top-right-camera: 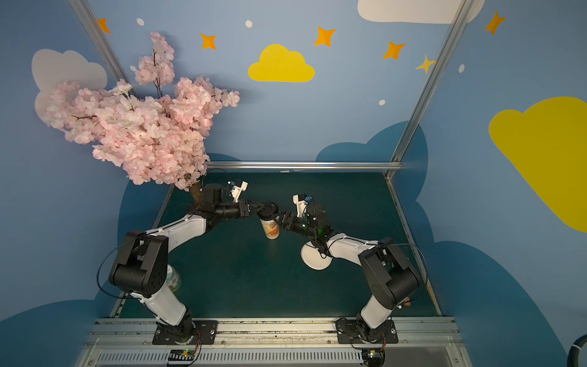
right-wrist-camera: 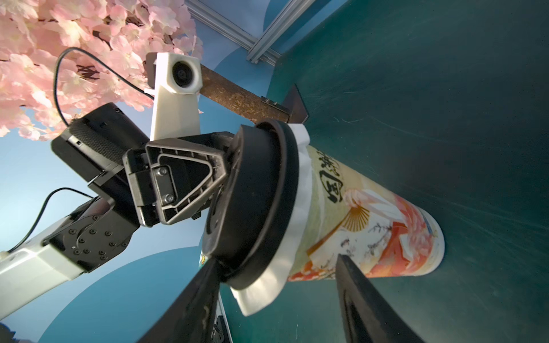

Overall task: Put the leak-proof paper on the milk tea cups
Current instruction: Secure the cup lid on the cup.

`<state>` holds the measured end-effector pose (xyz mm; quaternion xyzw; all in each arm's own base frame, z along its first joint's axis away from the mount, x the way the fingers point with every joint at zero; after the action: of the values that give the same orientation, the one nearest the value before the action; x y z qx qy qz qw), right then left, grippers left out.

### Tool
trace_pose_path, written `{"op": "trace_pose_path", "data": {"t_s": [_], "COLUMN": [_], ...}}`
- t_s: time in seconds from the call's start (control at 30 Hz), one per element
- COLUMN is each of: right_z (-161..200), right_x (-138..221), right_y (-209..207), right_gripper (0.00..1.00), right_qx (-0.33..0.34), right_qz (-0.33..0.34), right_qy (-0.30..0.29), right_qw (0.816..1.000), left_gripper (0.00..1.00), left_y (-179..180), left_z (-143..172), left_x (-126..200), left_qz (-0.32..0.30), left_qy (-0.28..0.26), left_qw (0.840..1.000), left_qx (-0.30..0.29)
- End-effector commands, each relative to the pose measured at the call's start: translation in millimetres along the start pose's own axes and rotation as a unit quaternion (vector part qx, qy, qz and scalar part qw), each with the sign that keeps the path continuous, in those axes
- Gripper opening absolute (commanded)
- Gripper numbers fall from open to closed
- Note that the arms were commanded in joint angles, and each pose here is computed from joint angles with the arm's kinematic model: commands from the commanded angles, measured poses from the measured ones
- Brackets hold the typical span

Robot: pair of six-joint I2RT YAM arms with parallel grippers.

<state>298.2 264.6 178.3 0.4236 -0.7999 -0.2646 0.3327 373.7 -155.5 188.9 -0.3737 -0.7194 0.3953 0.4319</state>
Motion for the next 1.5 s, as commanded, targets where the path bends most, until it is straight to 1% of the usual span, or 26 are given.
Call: {"op": "trace_pose_path", "data": {"t_s": [0.0,0.1,0.23,0.27,0.47,0.57,0.73,0.83,0.93,1.1,1.23,1.47], "right_z": [109.7,122.4,129.5,139.3,153.0,155.9,162.8,168.7,179.9,194.3,202.3,198.7], "right_x": [15.5,13.3,12.1,18.7,35.5,37.5,38.6,36.6,42.3,52.9,62.1,53.9], "right_y": [-93.7,-103.4,-109.0,-112.4,-111.6,-113.0,-119.0,-123.1,-127.3,-129.8,-132.8,-134.6], "right_gripper": [0.63,0.63,0.63,0.63,0.64,0.64,0.65,0.65,0.66,0.68,0.68,0.69], "right_qx": [-0.122,-0.141,-0.154,-0.158,-0.165,-0.171,-0.185,-0.203,-0.221,-0.232,-0.235,-0.230], "right_qz": [0.254,0.262,0.269,0.279,0.298,0.307,0.330,0.331,0.345,0.362,0.370,0.364], "right_qy": [0.177,0.182,0.170,0.179,0.172,0.181,0.200,0.210,0.217,0.220,0.215,0.210], "right_qw": [0.943,0.937,0.935,0.930,0.924,0.919,0.904,0.897,0.886,0.876,0.873,0.878], "left_gripper": [0.41,0.40,0.40,0.40,0.40,0.40,0.40,0.40,0.40,0.41,0.41,0.41], "left_y": [93.9,94.3,94.2,94.1,94.1,95.4,95.3,95.5,95.1,97.0,97.3,98.6], "left_z": [84.1,84.3,84.4,84.3,83.8,84.0,84.4,83.6,84.3,84.9,85.3,85.8], "left_x": [-11.1,-11.6,-11.0,-10.8,-11.5,-11.8,-11.9,-12.1,-12.1,-11.9,-11.9,-13.0], "left_qz": [-0.171,-0.171,-0.172,-0.173,-0.173,-0.173,-0.172,-0.173,-0.172,-0.175,-0.175,-0.175], "left_qy": [0.114,0.115,0.115,0.114,0.114,0.115,0.116,0.115,0.116,0.116,0.117,0.119], "left_qw": [0.963,0.963,0.963,0.963,0.963,0.962,0.962,0.962,0.962,0.962,0.961,0.961], "left_qx": [0.174,0.174,0.174,0.174,0.174,0.176,0.175,0.175,0.176,0.177,0.178,0.179]}}
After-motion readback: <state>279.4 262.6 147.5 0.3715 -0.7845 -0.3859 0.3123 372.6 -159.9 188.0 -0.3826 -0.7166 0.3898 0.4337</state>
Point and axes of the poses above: each gripper's point midway between its finger pads, its own x axis back along the fingers, its own y axis along the line the jaws close on, z = x × y, the point moved 8 cm from there along x, back along the fingers, and after that the axes turned 13 degrees about x, right-handed, at the moved point
